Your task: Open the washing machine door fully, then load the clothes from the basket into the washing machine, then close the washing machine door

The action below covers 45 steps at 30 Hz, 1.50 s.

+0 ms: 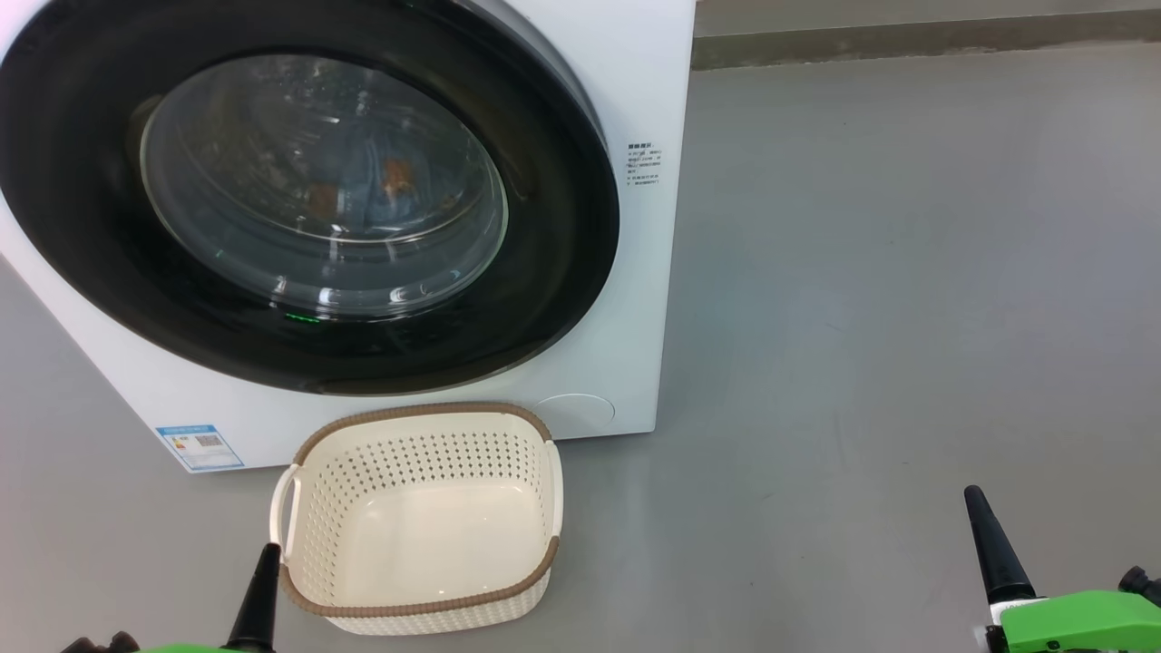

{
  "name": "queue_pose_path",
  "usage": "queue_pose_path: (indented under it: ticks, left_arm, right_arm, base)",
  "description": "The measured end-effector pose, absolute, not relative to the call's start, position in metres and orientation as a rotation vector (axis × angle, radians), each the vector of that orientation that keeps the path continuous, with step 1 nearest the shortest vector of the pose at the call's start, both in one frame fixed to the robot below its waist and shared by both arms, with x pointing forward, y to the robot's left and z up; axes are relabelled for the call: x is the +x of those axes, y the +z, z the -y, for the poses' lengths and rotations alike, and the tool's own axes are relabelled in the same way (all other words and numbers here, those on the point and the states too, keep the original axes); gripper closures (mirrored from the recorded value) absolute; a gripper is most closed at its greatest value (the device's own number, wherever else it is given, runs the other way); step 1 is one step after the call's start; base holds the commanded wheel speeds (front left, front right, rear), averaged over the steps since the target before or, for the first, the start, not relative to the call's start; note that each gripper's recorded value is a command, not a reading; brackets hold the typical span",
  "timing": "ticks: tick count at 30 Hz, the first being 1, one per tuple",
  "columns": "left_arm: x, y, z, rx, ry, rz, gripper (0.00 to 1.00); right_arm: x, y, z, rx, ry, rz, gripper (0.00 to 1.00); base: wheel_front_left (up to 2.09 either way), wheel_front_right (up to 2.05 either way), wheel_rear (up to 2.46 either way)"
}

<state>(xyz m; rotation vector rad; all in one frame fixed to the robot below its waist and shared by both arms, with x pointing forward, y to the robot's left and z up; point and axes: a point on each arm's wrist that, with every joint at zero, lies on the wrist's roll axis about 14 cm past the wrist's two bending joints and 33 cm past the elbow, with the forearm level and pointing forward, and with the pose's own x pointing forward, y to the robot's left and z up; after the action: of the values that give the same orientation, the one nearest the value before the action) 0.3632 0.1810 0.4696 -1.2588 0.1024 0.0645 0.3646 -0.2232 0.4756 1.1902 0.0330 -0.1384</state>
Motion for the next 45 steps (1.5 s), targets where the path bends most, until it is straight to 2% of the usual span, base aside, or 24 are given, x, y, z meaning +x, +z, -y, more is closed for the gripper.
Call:
queue_pose_path:
  ticks: [31, 45]
  left_arm:
    - [0.376, 0.482, -0.184, -1.573, 0.039, -0.081, 1.0]
    - [0.378, 0.484, -0.185, -1.587, 0.034, -0.076, 1.0]
  right_arm:
    - [0.376, 0.484, 0.21, 1.559, -0.085, -0.028, 1.0]
    - [0.376, 0.484, 0.21, 1.568, -0.085, -0.026, 1.0]
  base:
    - [0.0, 0.0, 0.0]
    - [0.0, 0.0, 0.0]
